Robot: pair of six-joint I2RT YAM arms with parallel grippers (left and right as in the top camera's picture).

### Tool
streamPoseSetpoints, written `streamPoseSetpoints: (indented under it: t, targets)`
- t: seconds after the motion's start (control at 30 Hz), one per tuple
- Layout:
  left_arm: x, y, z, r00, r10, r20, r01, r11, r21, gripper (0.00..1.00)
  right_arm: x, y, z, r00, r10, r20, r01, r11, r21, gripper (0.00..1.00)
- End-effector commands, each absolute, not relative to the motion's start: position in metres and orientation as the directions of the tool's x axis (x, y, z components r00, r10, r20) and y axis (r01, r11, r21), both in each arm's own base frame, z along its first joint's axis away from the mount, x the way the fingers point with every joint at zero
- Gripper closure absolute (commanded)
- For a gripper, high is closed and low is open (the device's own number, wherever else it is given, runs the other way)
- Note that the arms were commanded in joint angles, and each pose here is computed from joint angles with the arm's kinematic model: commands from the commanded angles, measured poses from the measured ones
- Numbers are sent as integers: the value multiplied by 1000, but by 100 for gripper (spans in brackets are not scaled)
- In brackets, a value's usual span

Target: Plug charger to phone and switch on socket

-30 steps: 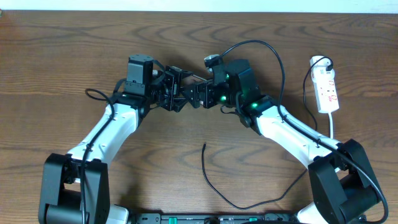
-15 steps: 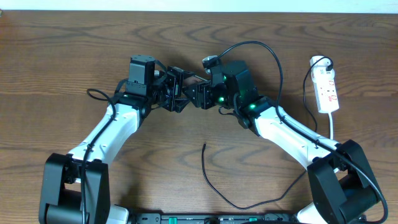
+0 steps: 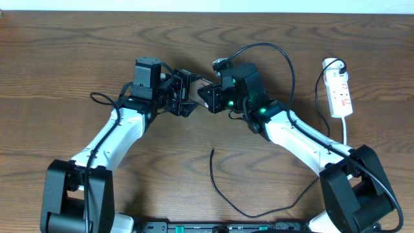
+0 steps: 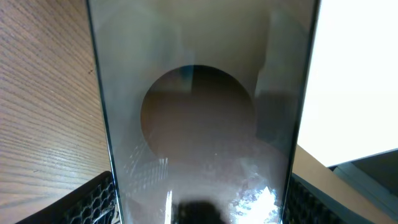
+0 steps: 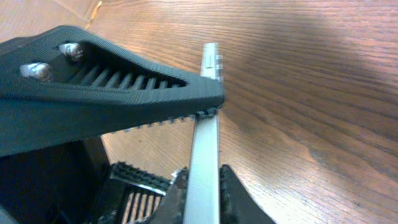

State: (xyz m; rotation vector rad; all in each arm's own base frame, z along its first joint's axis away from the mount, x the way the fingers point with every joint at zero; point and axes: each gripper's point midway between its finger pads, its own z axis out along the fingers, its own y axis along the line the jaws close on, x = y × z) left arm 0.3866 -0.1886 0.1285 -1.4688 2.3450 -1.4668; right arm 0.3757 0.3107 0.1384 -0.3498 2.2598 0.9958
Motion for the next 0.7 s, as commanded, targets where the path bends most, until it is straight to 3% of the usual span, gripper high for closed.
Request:
streamPoseSetpoints:
  t: [0.0, 0.2, 0.23, 0.3, 0.33, 0.5, 0.67]
  targets:
    - [394, -188, 146, -576, -713, 400, -658, 114, -745, 93, 371, 322, 146, -759, -10, -651, -505, 638, 581, 96]
    - [394, -188, 146, -576, -713, 400, -658, 114, -744, 93, 371, 322, 146, -761, -10, -649, -504, 639, 581, 99]
    - [394, -188, 146, -576, -713, 400, -658, 114, -744, 76, 371, 322, 146, -761, -10, -649, -504, 639, 581, 99]
    - [394, -188, 146, -576, -713, 400, -658, 114, -744, 26, 371, 322, 146, -761, -10, -649, -504, 639, 581, 99]
    - [394, -188, 146, -576, -713, 400, -658, 114, -745, 9, 371, 321, 146, -761, -10, -649, -504, 640, 581, 99]
    - [392, -190, 148, -589, -699, 407, -655, 117, -747, 9, 380, 311, 145, -759, 13, -651, -483, 659, 576, 99]
    - [391, -203, 166, -674, -623, 398, -585, 122, -802, 9, 401, 286, 144, -749, 66, -659, -429, 710, 558, 99]
